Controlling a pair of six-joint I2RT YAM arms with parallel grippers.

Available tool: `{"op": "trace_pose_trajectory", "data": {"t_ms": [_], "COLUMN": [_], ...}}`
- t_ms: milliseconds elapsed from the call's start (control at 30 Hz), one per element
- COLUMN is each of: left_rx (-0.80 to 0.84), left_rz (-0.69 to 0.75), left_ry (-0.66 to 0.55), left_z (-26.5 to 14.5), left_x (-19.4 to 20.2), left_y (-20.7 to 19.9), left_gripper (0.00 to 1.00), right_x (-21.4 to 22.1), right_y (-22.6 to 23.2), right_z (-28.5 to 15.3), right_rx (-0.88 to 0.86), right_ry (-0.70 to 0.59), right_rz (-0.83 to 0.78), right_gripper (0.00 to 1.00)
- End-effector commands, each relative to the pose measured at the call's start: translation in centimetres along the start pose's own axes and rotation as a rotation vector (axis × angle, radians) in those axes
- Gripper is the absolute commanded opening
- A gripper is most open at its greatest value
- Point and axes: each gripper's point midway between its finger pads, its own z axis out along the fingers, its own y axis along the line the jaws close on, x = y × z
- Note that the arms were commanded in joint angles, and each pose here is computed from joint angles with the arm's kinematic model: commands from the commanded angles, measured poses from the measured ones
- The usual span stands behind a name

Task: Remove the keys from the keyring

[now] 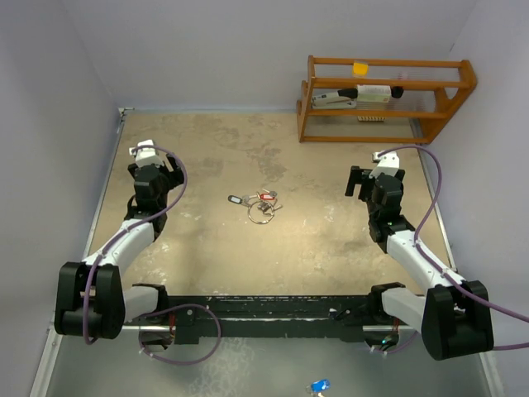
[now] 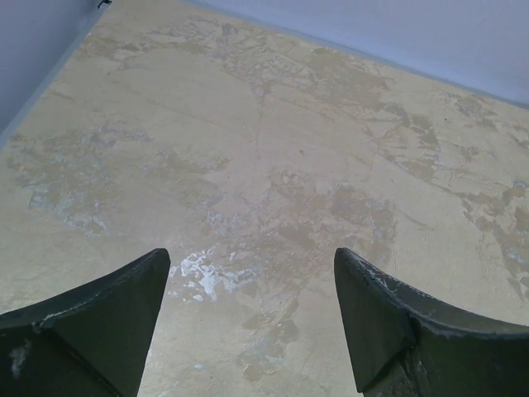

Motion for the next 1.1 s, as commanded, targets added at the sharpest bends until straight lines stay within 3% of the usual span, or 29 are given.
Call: {"op": "trace_pose_trajectory", "data": {"t_ms": [0, 367, 400, 433, 667, 933, 1067], "left_rx": [0.000, -0.007, 0.001, 0.023, 0.137, 0.218, 0.257], "left_rz": [0.010, -0.034, -0.046, -0.050, -0.074, -0.077, -0.114], "left_ry": [-0.051, -0.063, -0.061, -0.056, -0.040, -0.017, -0.043], "left_z": [-0.6, -0.4, -0.4, -0.3, -0.3, -0.1, -0.7], "left_x": [-1.3, -2.0, -2.3, -2.4, -2.8, -2.7, -2.8], "left_y": [-0.1, -0.4, -0.7, -1.2, -3.5, -5.4, -6.0], "left_gripper": [0.78, 0.78, 0.87, 0.91, 0.91, 0.91, 0.91], "right_x": [-1.7, -1.2, -1.4, -1.5, -1.4, -2.0, -2.5], "right_y": [-0.1, 0.0, 0.2, 0.5, 2.7, 6.2, 9.7], "right_z": [-0.1, -0.1, -0.1, -0.1, 0.3, 0.0, -1.1], "right_rx": [0.016, 0.026, 0.011, -0.005, -0.112, -0.305, -0.422], "right_ry": [-0.049, -0.031, -0.031, -0.030, 0.042, 0.044, 0.041], "right_rz": [0.034, 0.104, 0.100, 0.097, 0.098, -0.008, -0.058], "right_gripper": [1.00, 1.00, 1.00, 1.00, 1.00, 1.00, 0.88]}}
